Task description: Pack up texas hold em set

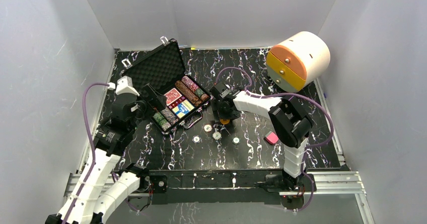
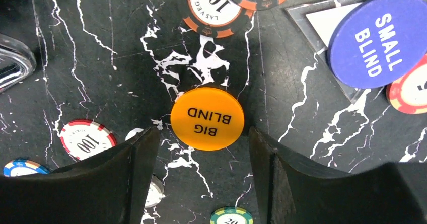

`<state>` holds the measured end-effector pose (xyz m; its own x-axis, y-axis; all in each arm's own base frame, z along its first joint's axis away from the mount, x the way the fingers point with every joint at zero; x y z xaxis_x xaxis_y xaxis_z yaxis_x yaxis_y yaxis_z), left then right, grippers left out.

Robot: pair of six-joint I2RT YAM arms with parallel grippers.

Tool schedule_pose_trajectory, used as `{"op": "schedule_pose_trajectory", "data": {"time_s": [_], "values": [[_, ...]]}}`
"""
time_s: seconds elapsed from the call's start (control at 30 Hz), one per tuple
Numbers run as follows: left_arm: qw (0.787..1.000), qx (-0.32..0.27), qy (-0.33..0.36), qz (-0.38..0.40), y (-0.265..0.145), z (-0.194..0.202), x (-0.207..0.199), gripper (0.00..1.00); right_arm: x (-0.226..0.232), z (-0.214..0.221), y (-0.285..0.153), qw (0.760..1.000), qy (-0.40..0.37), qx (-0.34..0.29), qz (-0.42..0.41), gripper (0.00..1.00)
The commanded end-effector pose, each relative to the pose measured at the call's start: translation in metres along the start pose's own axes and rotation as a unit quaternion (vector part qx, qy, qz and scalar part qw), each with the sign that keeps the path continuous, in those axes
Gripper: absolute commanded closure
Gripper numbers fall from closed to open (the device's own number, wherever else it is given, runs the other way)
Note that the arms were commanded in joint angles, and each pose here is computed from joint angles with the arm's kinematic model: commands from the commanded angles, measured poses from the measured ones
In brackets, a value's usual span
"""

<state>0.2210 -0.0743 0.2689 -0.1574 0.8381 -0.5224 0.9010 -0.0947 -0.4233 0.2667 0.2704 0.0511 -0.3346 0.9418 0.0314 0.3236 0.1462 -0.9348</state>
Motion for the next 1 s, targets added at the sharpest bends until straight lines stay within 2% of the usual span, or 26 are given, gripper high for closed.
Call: {"op": "schedule_pose_trajectory", "data": {"time_s": [0.0,0.23,0.4,0.5,0.8,0.97], "values": [[1.0,0.004,-0.014,0.02,0.002,0.003,-0.007,0.02,0.0,-0.002,0.002,1.0,0.008,0.002,0.014,0.28],[1.0,0.009,-0.008,0.013,0.007,0.007,-0.004,0.02,-0.008,0.003,0.019,0.999,0.007,0.006,0.045,0.35],[1.0,0.012,-0.006,0.011,0.008,0.009,-0.002,0.02,-0.006,-0.003,0.023,0.999,0.007,-0.013,0.037,0.51],[1.0,0.013,-0.005,0.01,0.008,0.009,-0.002,0.02,-0.005,-0.012,0.016,0.999,0.01,-0.034,0.036,0.55],[1.0,-0.028,0.013,-0.001,-0.002,-0.015,-0.004,0.02,0.011,-0.054,-0.045,0.991,0.019,-0.133,0.004,0.53],[0.995,-0.087,0.032,-0.022,-0.023,-0.049,-0.003,0.02,0.054,-0.076,-0.066,0.982,-0.012,-0.183,-0.037,0.51]]}}
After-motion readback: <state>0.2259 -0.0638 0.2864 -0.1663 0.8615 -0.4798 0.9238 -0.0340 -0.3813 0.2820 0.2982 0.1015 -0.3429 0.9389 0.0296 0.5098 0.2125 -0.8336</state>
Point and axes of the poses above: each gripper's point midway between its finger pads, its own y axis out along the fingers, its own x axis along the line the jaws close on, z = x × y, the point moved 3 cm from there along -y, back along the fingers, and after that the axes turned 3 degrees about -y, right-handed, at the moved point
